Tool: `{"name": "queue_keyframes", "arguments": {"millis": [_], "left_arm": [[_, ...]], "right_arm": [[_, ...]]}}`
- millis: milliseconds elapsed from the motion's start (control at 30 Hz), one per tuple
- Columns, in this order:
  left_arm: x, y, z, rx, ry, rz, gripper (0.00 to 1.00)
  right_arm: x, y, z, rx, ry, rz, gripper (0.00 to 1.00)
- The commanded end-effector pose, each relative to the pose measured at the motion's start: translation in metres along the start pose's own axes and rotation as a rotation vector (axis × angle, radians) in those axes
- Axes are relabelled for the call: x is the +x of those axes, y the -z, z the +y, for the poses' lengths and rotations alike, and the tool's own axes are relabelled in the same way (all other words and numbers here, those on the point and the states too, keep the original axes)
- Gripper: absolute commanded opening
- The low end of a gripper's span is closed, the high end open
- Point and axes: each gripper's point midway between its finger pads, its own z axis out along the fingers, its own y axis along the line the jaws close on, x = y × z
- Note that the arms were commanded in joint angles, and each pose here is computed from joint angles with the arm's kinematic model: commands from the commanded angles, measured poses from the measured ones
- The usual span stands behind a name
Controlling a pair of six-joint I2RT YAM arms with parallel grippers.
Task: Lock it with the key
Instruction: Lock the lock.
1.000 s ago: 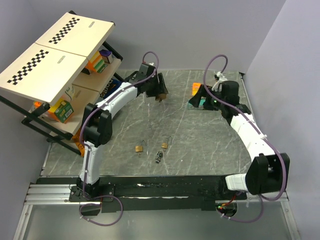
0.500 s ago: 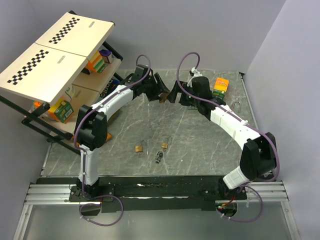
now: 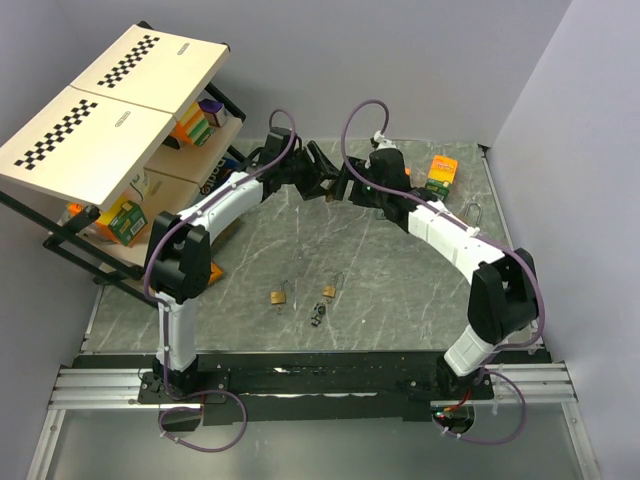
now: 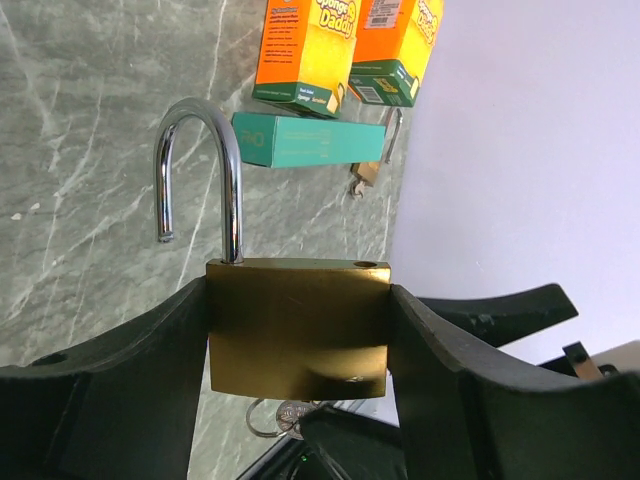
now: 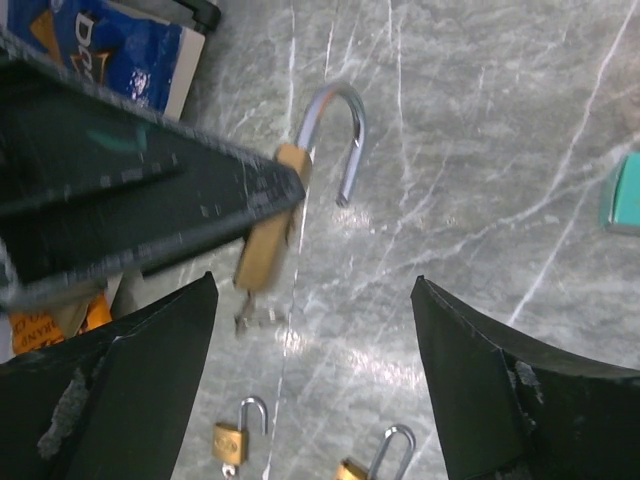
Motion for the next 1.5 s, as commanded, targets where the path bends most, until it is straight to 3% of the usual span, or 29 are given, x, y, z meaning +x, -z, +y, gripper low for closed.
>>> {"name": "queue_keyframes", "arguments": {"millis": [0,267,333,433,467,533,600,633,667,733,767,833,867,967,1133,1233,1367,1433,1467], "left_arm": [[-0.013,0.04,-0.077,0.221,-0.04,-0.053,0.01],[-0.011,0.042,-0.086,0.261,-0.011,-0.042,0.01],[-0.008,0.041,-0.087,0.264,-0.011,-0.036,0.01],[-0.006,0.039,-0.086,0.266,-0.012,-0.028,0.01],[-0.003,0.037,-0.082,0.259,-0.004,-0.019,0.01],[-0.002,0.035,-0.079,0.251,0.007,-0.014,0.01],[-0.001,0.034,-0.075,0.25,0.014,-0.011,0.01],[-0.002,0.035,-0.074,0.253,0.014,-0.012,0.02],[-0.002,0.036,-0.075,0.259,0.009,-0.012,0.19],[-0.005,0.039,-0.073,0.263,-0.014,-0.018,0.42],[-0.007,0.042,-0.073,0.265,-0.028,-0.02,0.69],[-0.015,0.051,-0.066,0.246,-0.08,-0.039,0.92],[-0.017,0.059,-0.067,0.243,-0.108,-0.05,0.96],[-0.024,0.078,-0.059,0.209,-0.226,-0.078,0.96],[-0.013,0.101,-0.048,0.209,-0.479,-0.078,0.96],[-0.017,0.132,-0.055,0.233,-0.663,-0.187,0.96],[-0.007,0.16,-0.054,0.309,-0.955,-0.242,0.96],[0.009,0.168,-0.048,0.325,-1.057,-0.172,0.96],[0.013,0.168,-0.04,0.321,-1.181,-0.127,0.96]], "right_arm": [[-0.028,-0.007,0.017,-0.012,-0.009,-0.079,0.84],[-0.02,-0.021,0.013,0.012,-0.025,-0.046,0.68],[-0.019,-0.025,0.012,0.015,-0.024,-0.044,0.59],[-0.019,-0.027,0.016,-0.001,-0.012,-0.045,0.43],[-0.02,-0.028,0.016,-0.005,-0.01,-0.044,0.31],[-0.02,-0.028,0.016,-0.009,0.005,-0.042,0.19],[-0.021,-0.026,0.018,-0.023,0.018,-0.041,0.0],[-0.023,-0.024,0.018,-0.03,0.029,-0.044,0.0],[-0.023,-0.021,0.021,-0.046,0.032,-0.04,0.0],[-0.028,-0.016,0.019,-0.06,0.038,-0.042,0.0],[-0.028,-0.014,0.018,-0.071,0.041,-0.038,0.0],[-0.037,-0.002,0.018,-0.116,0.06,-0.047,0.0],[-0.041,0.007,0.02,-0.142,0.07,-0.058,0.0],[-0.05,0.029,0.021,-0.239,0.107,-0.056,0.0],[-0.044,0.083,0.048,-0.617,0.24,0.008,0.0],[-0.033,0.111,0.061,-0.777,0.366,0.074,0.0],[-0.017,0.142,0.067,-0.861,0.445,0.125,0.0],[-0.01,0.155,0.067,-0.889,0.494,0.135,0.0],[-0.007,0.162,0.07,-0.914,0.508,0.144,0.0]]}}
